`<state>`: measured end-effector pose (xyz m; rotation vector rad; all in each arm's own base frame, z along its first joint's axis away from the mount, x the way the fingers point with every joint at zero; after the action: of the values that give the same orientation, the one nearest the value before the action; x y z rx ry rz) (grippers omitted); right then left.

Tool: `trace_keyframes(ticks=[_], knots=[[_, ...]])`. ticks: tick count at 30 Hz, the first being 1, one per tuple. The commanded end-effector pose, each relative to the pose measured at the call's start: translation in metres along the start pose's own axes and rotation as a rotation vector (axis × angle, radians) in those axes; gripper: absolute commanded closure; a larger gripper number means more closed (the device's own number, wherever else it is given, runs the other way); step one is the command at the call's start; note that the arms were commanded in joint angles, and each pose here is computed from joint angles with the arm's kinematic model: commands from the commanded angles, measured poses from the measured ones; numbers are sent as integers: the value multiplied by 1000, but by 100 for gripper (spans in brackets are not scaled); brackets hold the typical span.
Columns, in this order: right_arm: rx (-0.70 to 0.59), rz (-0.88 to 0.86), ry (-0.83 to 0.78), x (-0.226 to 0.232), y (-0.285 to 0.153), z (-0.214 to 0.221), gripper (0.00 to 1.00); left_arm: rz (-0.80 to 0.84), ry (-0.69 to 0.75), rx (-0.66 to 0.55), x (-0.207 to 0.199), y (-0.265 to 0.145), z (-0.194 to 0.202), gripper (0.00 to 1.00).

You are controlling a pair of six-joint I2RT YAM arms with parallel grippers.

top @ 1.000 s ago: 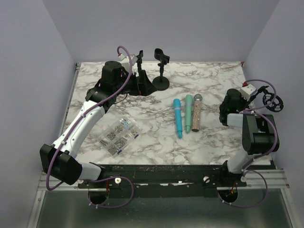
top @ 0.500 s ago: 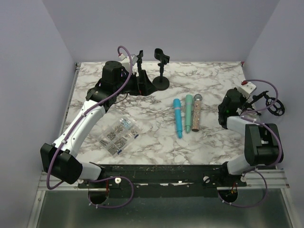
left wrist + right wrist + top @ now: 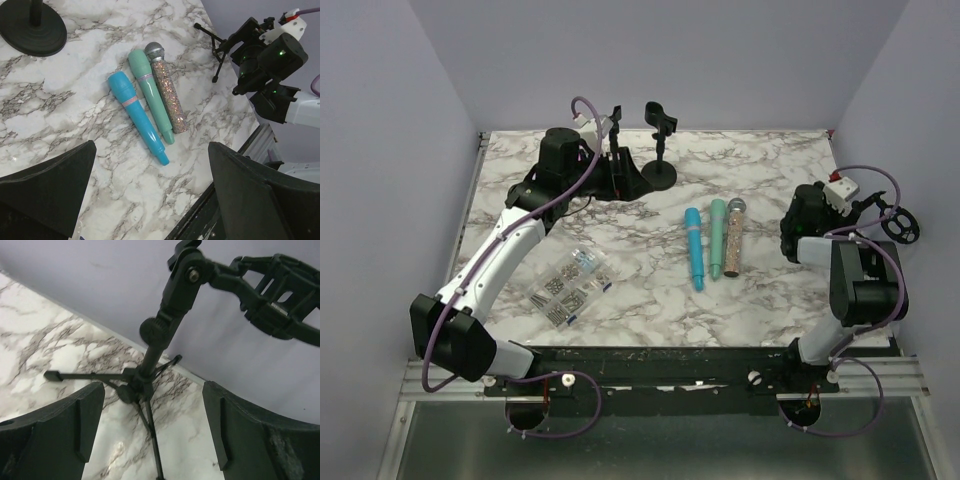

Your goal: Remove the microphone from the stand

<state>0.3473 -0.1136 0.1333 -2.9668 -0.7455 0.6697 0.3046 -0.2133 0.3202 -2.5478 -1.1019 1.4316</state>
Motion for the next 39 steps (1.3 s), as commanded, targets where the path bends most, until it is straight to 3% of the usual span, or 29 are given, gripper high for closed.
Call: trace_keyframes(ticks=[1,5,9,18,25,30,39], knots=[[33,21,24,0,22,0,13,5,-8,28,5,8,6,1],[50,38,-44,7,40,5,12,-1,18,3,2,3,3,1],[72,37,-14,6,57,4,13,-11,39,-19,1,-1,1,2],[76,24,-64,25,76,4,15,13,11,26,2,7,6,2],[59,20,-106,31,83,0,22,21,11,28,1,6,5,2],[30,7,-93,31,83,-6,35,27,-3,41,2,9,5,2],[5,-2,-96,28,80,-5,75,29,-4,41,3,9,5,2]])
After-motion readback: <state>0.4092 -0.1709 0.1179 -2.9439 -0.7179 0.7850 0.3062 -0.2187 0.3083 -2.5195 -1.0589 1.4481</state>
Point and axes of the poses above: each gripper's point midway between its finger pads, its own y axis out along the fingers, its own x axis along the line the jaws close on, z = x × y, the point moved 5 cm from there along -y, back along the fingers, and after that the axes turned 14 degrees about -y, right-handed, at the moved point
